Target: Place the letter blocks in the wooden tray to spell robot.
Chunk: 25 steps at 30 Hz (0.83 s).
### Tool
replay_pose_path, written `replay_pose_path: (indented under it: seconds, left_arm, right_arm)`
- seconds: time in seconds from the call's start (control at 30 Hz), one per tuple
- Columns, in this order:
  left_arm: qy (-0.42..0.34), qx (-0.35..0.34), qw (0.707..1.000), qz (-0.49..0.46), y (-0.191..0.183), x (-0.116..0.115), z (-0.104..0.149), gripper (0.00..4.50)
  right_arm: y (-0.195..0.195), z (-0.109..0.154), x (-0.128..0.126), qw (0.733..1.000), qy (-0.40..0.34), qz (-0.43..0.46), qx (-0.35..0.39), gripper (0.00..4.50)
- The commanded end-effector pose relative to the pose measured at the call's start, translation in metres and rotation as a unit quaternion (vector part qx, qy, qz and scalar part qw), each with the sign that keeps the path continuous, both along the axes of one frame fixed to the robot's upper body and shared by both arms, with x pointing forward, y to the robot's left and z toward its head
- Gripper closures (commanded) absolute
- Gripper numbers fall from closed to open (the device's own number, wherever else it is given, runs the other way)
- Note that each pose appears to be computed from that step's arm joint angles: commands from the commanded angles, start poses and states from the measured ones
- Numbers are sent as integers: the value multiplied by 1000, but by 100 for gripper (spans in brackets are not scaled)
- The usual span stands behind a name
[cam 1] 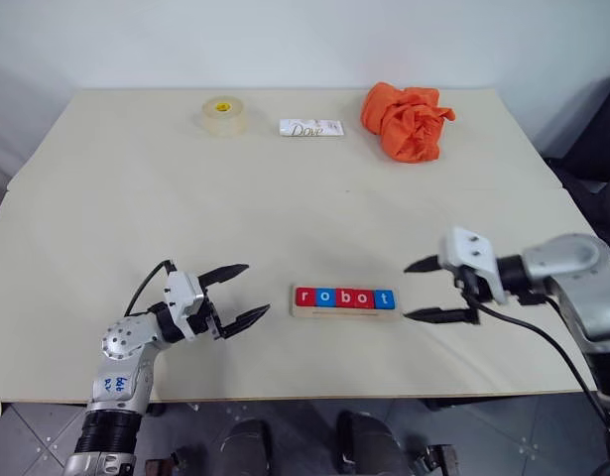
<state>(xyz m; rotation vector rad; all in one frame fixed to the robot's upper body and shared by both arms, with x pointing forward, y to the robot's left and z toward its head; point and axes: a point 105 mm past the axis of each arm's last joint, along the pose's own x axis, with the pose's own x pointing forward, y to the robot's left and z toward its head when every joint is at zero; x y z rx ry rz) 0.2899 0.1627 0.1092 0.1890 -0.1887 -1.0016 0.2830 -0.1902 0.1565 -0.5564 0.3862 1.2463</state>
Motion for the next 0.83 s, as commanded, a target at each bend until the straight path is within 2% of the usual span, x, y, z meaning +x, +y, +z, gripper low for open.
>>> replay_pose_path:
  seconds: [0.03, 0.17, 0.3, 0.43, 0.57, 0.67, 0.83]
  left_arm:
    - [-37, -3, 999, 2, 7, -5, 19, 0]
    - [-45, 3, 999, 7, 24, -11, 28, 0]
    - [-37, 24, 999, -2, 34, -19, 27, 0]
    - [-36, 40, 999, -11, 40, -25, 26, 0]
    - [-47, 42, 998, -8, 42, -23, 31, 0]
    - [-65, 27, 997, 4, 45, -21, 40, 0]
    - [-84, 27, 996, 8, 45, -19, 45, 0]
  right_arm:
    - [-16, 19, -13, 998, -25, 19, 58, 6]
    - [-38, 19, -22, 994, -32, 17, 108, 6]
    - [-54, 14, -17, 994, -40, 3, 98, 6]
    - [-60, 17, -10, 992, -52, 2, 115, 6]
    - [-62, 16, -5, 992, -57, 6, 111, 6]
    - [-58, 25, -2, 987, -67, 10, 146, 6]
    - [-59, 22, -2, 988, -63, 12, 141, 6]
